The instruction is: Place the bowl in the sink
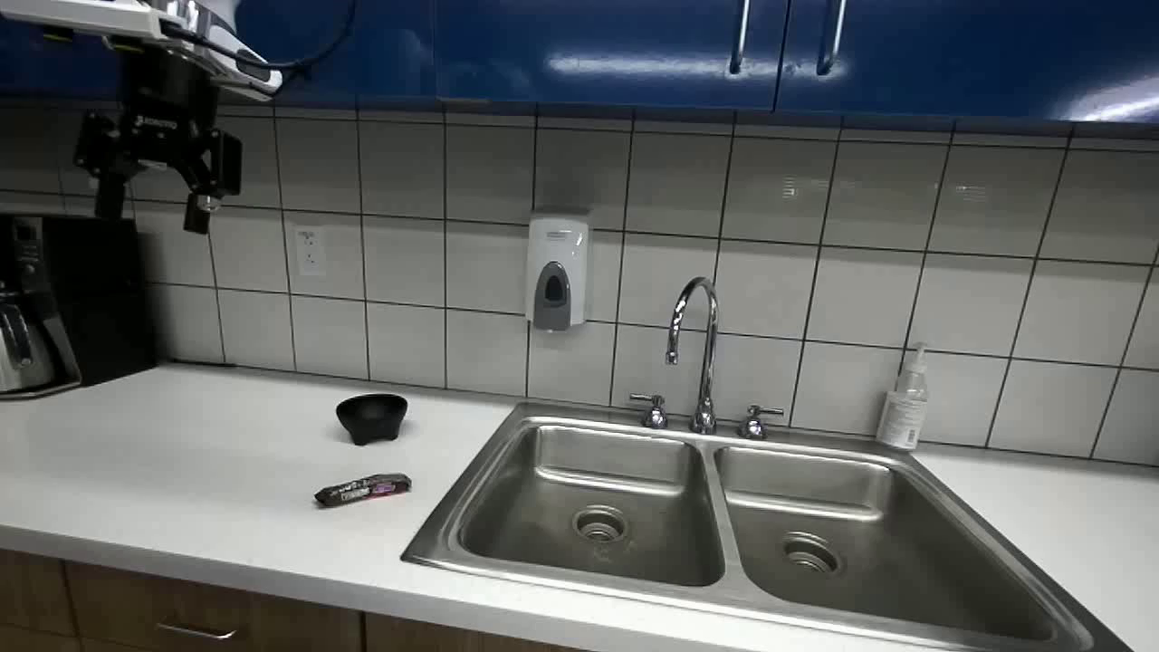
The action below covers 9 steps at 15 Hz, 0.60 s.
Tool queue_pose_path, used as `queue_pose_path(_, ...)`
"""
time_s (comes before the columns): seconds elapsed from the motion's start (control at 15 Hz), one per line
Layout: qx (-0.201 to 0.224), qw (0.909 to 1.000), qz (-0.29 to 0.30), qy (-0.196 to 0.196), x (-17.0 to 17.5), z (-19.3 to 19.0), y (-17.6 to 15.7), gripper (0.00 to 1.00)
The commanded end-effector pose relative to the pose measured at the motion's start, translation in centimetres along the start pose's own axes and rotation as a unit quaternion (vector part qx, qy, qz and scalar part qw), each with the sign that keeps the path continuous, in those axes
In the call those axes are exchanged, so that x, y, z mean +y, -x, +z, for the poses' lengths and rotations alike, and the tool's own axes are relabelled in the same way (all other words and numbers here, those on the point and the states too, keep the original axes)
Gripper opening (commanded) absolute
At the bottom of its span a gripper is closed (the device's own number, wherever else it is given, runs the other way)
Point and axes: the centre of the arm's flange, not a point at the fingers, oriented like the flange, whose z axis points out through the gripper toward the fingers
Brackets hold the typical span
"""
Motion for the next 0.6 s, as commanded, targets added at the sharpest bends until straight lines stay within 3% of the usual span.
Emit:
queue_pose_path(0.0, 0.000, 1.0000, 0.000, 0.000, 0.0, 0.0, 0.0, 1.00)
queue_pose_path(0.33, 0.000, 1.0000, 0.000, 0.000, 0.0, 0.0, 0.0, 1.00)
queue_pose_path(0.53, -0.024, 0.9986, -0.044, 0.017, 0.0, 1.2, -0.7, 1.00)
